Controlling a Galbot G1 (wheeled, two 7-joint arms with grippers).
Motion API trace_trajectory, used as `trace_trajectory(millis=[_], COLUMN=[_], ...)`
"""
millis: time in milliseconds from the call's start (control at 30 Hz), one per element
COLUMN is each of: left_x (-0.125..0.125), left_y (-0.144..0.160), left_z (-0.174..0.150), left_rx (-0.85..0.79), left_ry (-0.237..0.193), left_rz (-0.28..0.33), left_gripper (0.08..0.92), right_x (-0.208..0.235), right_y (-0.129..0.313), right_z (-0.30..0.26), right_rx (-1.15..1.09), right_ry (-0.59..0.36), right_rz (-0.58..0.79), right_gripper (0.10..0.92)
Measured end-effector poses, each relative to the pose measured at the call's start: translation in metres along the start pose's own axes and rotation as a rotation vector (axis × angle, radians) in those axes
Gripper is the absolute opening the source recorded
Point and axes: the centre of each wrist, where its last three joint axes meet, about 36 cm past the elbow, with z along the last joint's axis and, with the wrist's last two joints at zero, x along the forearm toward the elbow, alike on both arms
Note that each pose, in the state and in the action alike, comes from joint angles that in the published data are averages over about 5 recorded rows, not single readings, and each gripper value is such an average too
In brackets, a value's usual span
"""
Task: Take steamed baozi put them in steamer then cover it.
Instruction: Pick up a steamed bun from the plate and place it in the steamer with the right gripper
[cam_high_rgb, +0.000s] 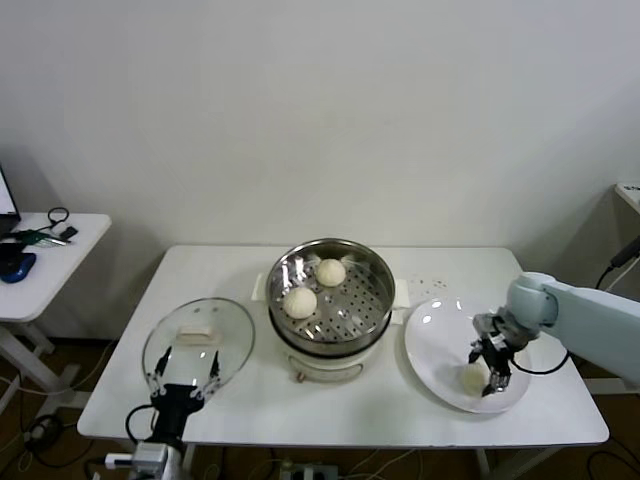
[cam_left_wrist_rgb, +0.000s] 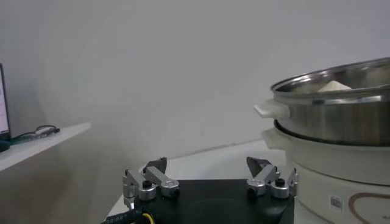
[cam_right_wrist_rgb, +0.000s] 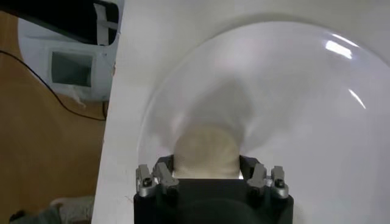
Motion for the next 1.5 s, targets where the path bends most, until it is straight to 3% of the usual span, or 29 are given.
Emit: trace_trajectory(millis=[433, 700, 867, 1133, 1500], left_x=[0.003, 0.004, 0.004, 0.000, -0.001], left_y=[0.002, 0.002, 0.001, 0.000, 0.005], left_z=[0.000, -0.001, -0.003, -0.009, -0.008], left_rx=[-0.007, -0.009, -0.003, 0.015, 0.025], left_ry=[0.000, -0.001, -0.009, -0.025, -0.028], left_rz=[0.004, 0.007, 0.007, 0.002, -0.008], left_gripper=[0.823, 0.823, 0.823, 0.823, 0.823], right_x=[0.109, 0.191, 0.220, 0.223, 0.174], right_y=[-0.033, -0.049, -0.056, -0.068, -0.075], right_z=[-0.051, -0.114, -0.160, -0.244, -0.340], right_rx=[0.393, 0.690, 0.848, 1.092, 1.357], right_ry=[0.046, 0.106, 0.147, 0.202, 0.244], right_rz=[0.085, 0.150, 0.171, 0.169, 0.103], right_gripper=[0.687, 0.687, 0.689, 0.688, 0.687])
